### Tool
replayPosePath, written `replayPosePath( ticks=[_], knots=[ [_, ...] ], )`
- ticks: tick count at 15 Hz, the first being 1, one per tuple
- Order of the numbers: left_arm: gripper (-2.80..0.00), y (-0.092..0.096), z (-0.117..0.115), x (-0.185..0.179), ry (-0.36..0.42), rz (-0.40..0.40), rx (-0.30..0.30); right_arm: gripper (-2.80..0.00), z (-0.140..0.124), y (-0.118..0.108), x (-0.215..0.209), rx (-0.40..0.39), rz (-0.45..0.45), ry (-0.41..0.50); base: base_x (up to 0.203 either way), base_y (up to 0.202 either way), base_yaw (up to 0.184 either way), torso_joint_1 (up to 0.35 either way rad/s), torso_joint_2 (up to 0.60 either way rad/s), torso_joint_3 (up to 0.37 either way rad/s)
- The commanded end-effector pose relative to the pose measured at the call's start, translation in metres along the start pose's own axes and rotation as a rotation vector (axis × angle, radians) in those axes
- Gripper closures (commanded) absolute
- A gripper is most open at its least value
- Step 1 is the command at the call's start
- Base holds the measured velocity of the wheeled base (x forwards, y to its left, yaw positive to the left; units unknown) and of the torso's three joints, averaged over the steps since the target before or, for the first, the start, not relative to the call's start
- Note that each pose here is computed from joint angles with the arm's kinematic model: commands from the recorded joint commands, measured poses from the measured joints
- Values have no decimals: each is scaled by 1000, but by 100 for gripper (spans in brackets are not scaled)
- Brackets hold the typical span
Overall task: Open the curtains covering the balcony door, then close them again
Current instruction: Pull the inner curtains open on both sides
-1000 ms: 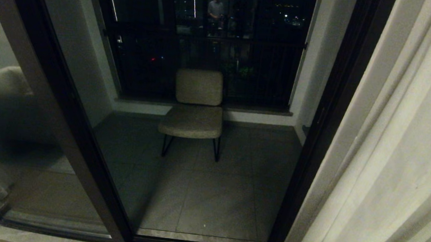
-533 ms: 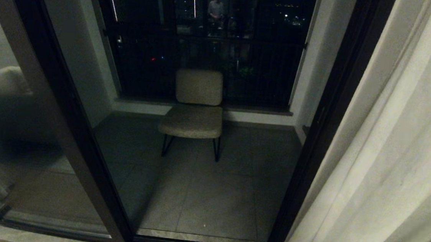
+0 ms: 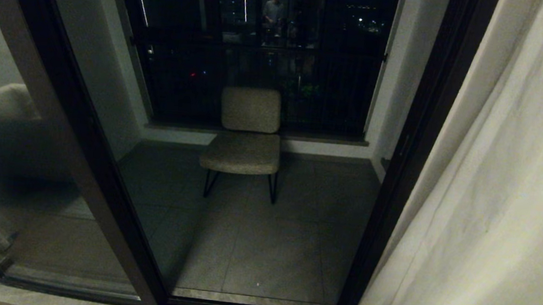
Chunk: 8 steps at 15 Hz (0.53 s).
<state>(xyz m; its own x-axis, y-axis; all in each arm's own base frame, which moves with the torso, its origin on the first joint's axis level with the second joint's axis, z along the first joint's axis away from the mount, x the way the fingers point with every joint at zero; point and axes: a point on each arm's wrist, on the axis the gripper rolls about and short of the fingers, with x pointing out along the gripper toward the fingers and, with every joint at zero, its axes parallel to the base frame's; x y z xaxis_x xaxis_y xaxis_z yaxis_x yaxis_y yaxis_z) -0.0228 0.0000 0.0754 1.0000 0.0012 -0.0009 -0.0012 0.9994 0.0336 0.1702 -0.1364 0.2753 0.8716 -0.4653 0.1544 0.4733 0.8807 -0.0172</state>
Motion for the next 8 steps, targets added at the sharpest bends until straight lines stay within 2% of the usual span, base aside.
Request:
replayPosePath(
  ticks=[1, 4, 8],
  knots=[
    [0, 0, 0, 0, 0, 0, 0, -280, -1, 10, -42, -4, 45, -20, 0, 0, 0, 0, 0, 0],
    [0, 0, 0, 0, -1, 0, 0, -280, -30, 24, -93, 10, 152, 26, 0, 0, 0, 0, 0, 0],
    [0, 0, 0, 0, -1, 0, 0, -280, -62, 53, -136, 44, 405, 60, 0, 0, 0, 0, 0, 0]
  ],
)
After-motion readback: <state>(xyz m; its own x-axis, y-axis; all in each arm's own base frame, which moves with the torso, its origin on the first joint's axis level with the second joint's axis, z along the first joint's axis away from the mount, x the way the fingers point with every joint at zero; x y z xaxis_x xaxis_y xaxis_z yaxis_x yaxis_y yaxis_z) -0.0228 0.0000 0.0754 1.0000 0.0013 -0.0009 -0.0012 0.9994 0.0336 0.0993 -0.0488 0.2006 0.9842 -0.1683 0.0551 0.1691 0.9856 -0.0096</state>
